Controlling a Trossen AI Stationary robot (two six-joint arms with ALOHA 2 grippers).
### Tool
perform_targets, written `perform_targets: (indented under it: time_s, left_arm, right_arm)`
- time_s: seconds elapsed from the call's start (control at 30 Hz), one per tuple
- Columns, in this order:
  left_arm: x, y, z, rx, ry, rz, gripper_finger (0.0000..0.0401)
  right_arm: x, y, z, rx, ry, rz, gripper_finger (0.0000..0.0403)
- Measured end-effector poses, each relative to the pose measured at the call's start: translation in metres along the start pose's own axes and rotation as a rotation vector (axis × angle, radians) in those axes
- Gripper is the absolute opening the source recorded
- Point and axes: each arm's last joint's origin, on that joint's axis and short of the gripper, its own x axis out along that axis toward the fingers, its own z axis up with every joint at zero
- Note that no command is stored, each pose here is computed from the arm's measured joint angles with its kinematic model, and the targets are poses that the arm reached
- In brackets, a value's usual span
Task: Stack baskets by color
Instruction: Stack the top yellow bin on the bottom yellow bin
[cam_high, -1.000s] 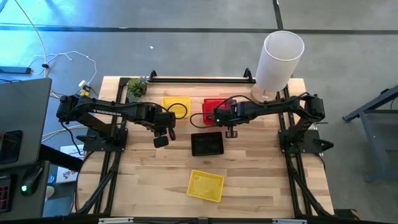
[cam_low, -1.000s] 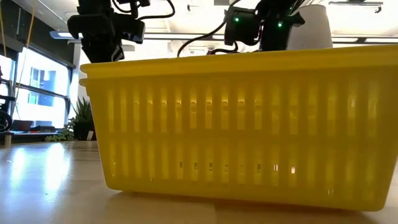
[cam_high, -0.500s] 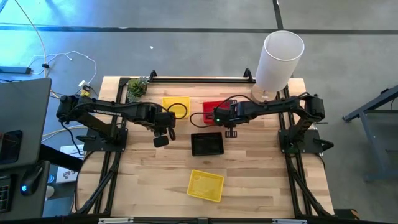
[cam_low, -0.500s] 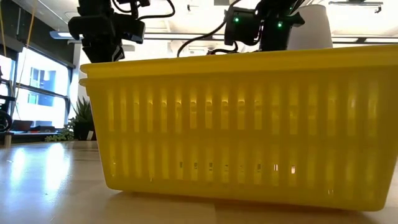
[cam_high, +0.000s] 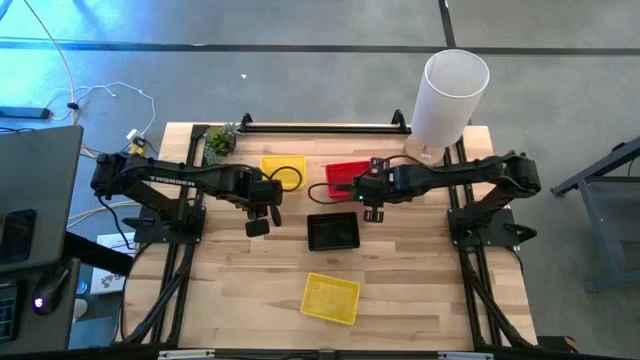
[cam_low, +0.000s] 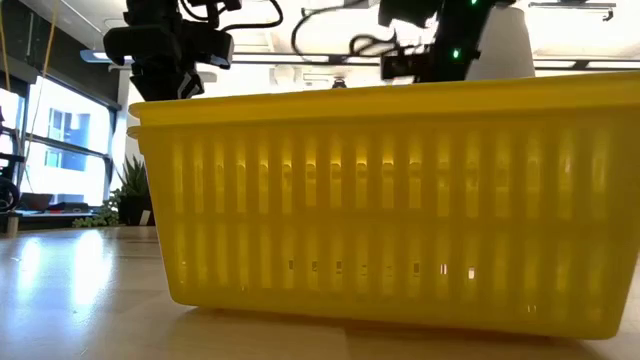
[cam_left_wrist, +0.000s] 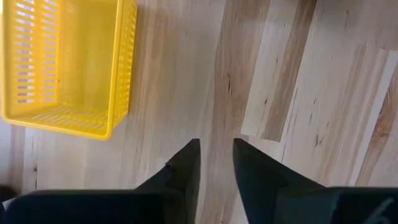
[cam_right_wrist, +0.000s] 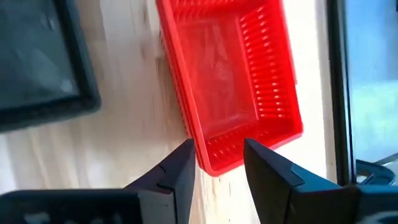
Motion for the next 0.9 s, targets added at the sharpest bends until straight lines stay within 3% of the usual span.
perform_targets:
  time_s: [0.13,0.33,0.57,0.9]
  left_arm:
    - [0.000,0.001,0.000,0.004,-0.009,0.043,0.0123]
    - [0.000,0.009,0.003,0.114,-0.029,0.178,0.0169]
    - [0.003,0.028,0.013,0.139,-0.092,0.140,0.0171]
    - [0.010,0.048,0.020,0.139,-0.116,0.123,0.0168]
  right_arm:
    - [-0.022,-0.005,-0.005,0.085,-0.061,0.005,0.0122]
    - [-0.053,-0.011,-0.014,0.201,-0.150,0.021,0.0122]
    - [-0.081,-0.011,-0.023,0.269,-0.245,0.056,0.0122]
    - [-0.091,0.001,-0.026,0.243,-0.268,0.088,0.0122]
